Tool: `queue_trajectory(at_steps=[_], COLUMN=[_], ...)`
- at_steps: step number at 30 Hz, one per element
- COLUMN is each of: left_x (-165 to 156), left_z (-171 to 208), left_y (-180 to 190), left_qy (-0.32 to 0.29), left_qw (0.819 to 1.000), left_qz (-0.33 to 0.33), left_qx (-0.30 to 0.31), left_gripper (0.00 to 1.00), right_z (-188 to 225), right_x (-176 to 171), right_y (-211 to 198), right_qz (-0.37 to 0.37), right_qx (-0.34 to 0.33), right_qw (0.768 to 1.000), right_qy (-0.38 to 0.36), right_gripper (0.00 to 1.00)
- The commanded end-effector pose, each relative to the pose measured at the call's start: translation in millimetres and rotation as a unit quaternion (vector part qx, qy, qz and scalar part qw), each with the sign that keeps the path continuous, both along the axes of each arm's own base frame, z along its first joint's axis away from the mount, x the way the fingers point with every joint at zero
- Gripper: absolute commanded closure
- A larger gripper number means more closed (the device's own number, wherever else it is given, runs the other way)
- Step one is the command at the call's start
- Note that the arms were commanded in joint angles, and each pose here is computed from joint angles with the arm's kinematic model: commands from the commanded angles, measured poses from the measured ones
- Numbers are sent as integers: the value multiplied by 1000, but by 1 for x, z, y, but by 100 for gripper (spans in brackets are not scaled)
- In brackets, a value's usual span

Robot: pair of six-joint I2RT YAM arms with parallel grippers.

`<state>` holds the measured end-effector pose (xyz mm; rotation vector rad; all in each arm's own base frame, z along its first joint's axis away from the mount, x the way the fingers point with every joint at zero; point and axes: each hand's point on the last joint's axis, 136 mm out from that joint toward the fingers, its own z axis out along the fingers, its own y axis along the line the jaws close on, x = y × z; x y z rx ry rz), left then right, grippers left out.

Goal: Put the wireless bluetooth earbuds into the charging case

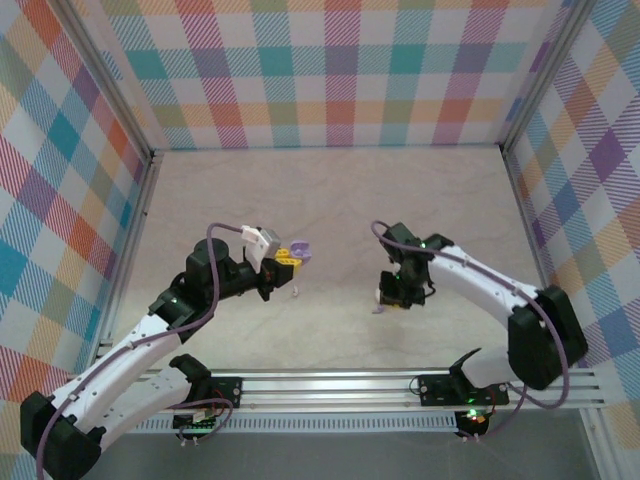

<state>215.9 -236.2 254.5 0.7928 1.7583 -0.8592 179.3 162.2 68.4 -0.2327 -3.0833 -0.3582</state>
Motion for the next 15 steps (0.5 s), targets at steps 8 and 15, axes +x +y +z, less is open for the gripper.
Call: queue_trajectory(at_steps=[8, 15], left_x=[-13, -21], left_z=[-6, -7], left_y=[-14, -8], left_qy=[-6, -14], left_qw=[998, 998], left_qz=[-63, -62], left_qx=[3, 8], left_gripper=[100, 100], right_z=[-40, -58], right_x=[21, 26], right_y=[22, 17], right_qz=[-132, -130], right_qx=[39, 2], right_qw=[990, 991], right_qy=[22, 30], right_gripper=[82, 79])
